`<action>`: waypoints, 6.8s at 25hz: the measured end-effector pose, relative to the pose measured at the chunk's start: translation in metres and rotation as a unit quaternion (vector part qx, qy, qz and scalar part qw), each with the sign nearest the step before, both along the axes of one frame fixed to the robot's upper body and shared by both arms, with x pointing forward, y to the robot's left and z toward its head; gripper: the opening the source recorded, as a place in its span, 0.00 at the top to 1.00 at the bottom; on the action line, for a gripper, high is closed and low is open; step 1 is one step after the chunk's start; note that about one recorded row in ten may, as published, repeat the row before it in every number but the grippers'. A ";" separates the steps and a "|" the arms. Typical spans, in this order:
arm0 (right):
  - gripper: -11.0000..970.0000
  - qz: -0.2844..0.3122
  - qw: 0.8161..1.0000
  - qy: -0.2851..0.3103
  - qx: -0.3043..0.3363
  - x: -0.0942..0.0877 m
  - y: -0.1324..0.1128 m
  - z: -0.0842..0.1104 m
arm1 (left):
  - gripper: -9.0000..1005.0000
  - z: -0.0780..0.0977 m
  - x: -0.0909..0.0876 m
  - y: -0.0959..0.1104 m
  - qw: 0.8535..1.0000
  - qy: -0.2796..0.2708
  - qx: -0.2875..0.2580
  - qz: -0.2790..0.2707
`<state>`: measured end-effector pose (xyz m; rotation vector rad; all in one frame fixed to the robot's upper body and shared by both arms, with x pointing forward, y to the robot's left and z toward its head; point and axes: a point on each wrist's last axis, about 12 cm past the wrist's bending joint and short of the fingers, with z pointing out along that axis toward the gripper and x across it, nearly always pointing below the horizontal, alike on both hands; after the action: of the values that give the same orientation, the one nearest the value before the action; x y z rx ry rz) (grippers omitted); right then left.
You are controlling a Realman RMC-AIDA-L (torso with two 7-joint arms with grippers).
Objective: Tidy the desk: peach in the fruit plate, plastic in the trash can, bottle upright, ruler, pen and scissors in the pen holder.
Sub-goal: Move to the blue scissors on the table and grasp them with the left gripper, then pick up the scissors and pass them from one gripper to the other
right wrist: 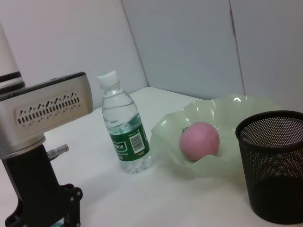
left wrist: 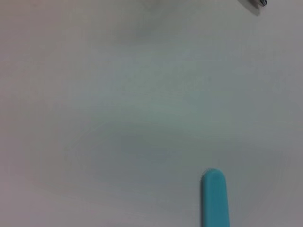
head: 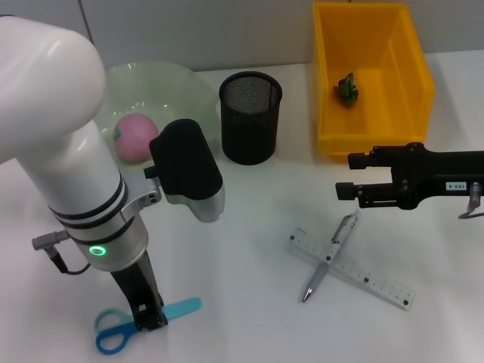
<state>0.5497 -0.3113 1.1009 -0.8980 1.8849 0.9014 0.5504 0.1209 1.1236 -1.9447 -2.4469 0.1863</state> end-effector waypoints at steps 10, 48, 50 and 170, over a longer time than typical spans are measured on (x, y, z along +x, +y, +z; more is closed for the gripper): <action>0.26 -0.002 1.000 0.002 0.001 0.001 0.000 0.001 | 0.69 0.001 0.000 0.000 1.000 -0.002 -0.003 -0.007; 0.29 -0.001 1.000 0.009 0.005 0.000 0.000 0.002 | 0.76 0.025 0.019 0.016 0.996 -0.002 -0.076 0.039; 0.29 -0.001 1.000 0.009 0.005 0.000 -0.001 0.002 | 0.76 0.029 0.022 0.020 0.993 0.005 -0.101 0.053; 0.39 -0.072 0.916 -0.368 0.141 0.005 0.172 -0.019 | 0.74 -0.046 -0.004 0.087 0.380 0.075 -0.778 0.495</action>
<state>0.5545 -0.1392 1.0818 -0.7617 1.1184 0.5996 0.5468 0.2078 1.0773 0.6913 -2.5495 3.1084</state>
